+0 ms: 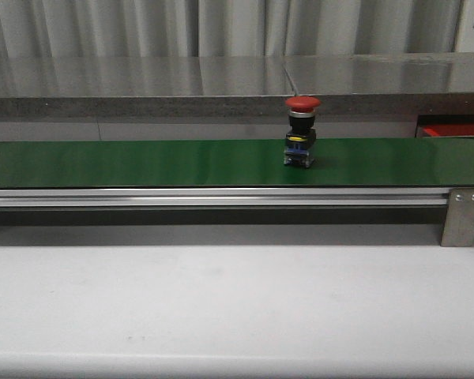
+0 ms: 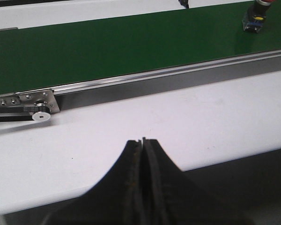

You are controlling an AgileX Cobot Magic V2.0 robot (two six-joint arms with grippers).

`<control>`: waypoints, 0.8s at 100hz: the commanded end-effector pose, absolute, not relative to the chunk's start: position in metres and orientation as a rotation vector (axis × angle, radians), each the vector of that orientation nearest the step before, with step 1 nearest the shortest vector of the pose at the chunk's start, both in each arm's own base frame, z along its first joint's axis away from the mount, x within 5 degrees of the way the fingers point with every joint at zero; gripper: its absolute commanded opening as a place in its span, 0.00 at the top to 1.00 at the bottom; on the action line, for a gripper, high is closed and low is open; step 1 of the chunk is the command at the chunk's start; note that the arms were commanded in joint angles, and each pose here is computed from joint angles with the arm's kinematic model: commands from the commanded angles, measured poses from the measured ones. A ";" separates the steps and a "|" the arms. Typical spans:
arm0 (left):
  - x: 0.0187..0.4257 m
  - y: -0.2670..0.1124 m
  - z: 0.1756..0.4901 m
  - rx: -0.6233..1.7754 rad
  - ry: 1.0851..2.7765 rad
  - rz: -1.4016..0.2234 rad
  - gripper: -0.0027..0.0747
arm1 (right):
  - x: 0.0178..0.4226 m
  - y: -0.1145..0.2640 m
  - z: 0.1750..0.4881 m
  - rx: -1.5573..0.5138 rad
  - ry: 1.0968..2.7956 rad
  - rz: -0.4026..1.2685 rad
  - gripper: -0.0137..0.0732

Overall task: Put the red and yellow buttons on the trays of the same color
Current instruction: 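Lower the right gripper onto the red button on the belt and grasp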

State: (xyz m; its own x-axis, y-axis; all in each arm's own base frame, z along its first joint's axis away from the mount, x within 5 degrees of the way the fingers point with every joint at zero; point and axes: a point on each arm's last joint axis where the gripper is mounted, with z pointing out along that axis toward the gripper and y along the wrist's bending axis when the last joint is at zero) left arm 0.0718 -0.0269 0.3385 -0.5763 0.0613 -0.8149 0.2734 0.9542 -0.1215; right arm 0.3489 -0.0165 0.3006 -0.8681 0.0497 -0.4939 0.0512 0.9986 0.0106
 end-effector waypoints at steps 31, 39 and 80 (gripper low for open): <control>0.074 -0.028 0.350 0.218 2.096 -0.314 0.99 | 0.343 0.035 0.330 -0.173 2.507 0.123 0.24; 0.074 -0.028 0.350 0.218 2.096 -0.314 0.99 | 0.345 0.040 0.332 -0.206 2.505 0.126 0.24; 0.074 -0.028 0.351 0.217 2.094 -0.313 0.99 | 0.376 0.077 0.323 -0.405 2.588 0.226 0.24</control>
State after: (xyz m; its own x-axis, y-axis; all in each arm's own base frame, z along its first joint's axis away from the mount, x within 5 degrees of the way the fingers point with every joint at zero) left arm 0.0718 -0.0269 0.3385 -0.5763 0.0613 -0.8149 0.2734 0.9542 -0.1215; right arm 0.3755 0.0715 0.2991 -0.8723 -0.2237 -0.4349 -0.2889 0.9532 0.0892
